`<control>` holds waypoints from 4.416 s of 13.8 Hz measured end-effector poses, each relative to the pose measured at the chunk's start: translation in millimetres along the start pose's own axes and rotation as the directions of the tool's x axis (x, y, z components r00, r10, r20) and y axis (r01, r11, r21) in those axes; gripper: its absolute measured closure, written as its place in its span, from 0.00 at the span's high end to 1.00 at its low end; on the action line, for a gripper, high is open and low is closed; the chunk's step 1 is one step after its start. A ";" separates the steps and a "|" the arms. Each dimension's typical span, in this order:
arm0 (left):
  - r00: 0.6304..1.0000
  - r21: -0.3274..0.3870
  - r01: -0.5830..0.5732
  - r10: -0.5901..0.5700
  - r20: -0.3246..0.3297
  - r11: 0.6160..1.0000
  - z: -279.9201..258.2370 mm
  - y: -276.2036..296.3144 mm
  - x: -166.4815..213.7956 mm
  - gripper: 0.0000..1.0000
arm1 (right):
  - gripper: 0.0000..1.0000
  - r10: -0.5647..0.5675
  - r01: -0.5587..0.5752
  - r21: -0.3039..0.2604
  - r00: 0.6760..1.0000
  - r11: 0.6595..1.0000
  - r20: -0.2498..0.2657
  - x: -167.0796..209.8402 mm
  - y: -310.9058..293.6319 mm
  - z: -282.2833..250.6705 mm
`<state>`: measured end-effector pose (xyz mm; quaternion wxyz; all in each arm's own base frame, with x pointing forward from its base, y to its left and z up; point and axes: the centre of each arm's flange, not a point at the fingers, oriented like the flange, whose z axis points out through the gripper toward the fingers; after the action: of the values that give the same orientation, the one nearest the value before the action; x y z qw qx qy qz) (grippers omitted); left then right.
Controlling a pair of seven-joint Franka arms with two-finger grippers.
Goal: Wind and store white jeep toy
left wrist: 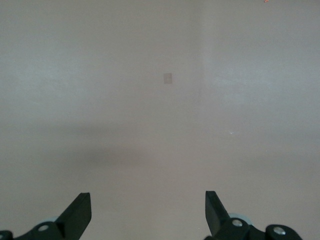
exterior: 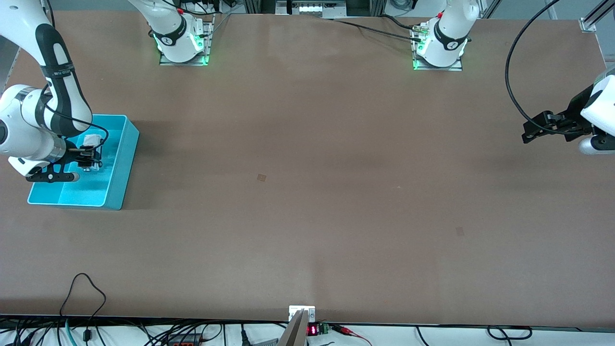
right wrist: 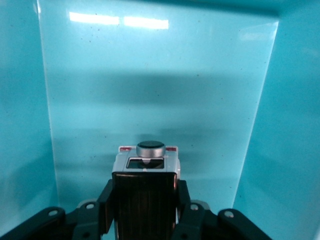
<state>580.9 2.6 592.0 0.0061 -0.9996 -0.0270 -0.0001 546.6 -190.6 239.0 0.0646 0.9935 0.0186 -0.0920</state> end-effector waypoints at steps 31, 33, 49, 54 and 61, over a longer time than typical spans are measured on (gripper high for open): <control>0.997 0.000 0.012 -0.012 -0.073 1.000 -19.3 2.8 -20.8 1.00 | 1.00 -0.010 0.010 0.016 0.999 1.000 0.032 -7.1 -9.8 -59.4; 0.998 0.000 0.012 -0.012 -0.066 1.000 -24.4 3.2 -24.2 1.00 | 1.00 -0.018 0.016 0.031 0.998 0.999 0.056 -8.0 -17.1 -100.3; 0.999 0.003 0.019 -0.019 -0.033 1.000 -20.4 -0.9 -27.0 1.00 | 1.00 -0.161 0.165 0.071 0.985 0.984 -0.058 -23.8 -119.0 -357.5; 0.999 0.003 0.009 -0.008 -0.033 1.000 -20.4 4.9 -27.3 1.00 | 1.00 -0.098 0.104 0.079 0.993 0.991 -0.068 -34.6 -129.2 -371.5; 1.000 0.004 0.005 -0.005 -0.030 1.000 -20.1 6.7 -27.7 1.00 | 1.00 -0.077 0.082 0.095 0.995 0.992 -0.057 -28.5 -149.6 -366.5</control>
<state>553.6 -5.8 612.1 0.0084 -0.9994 -0.0296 -0.0151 577.4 5.3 582.8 0.0121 0.9960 0.0552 -0.0691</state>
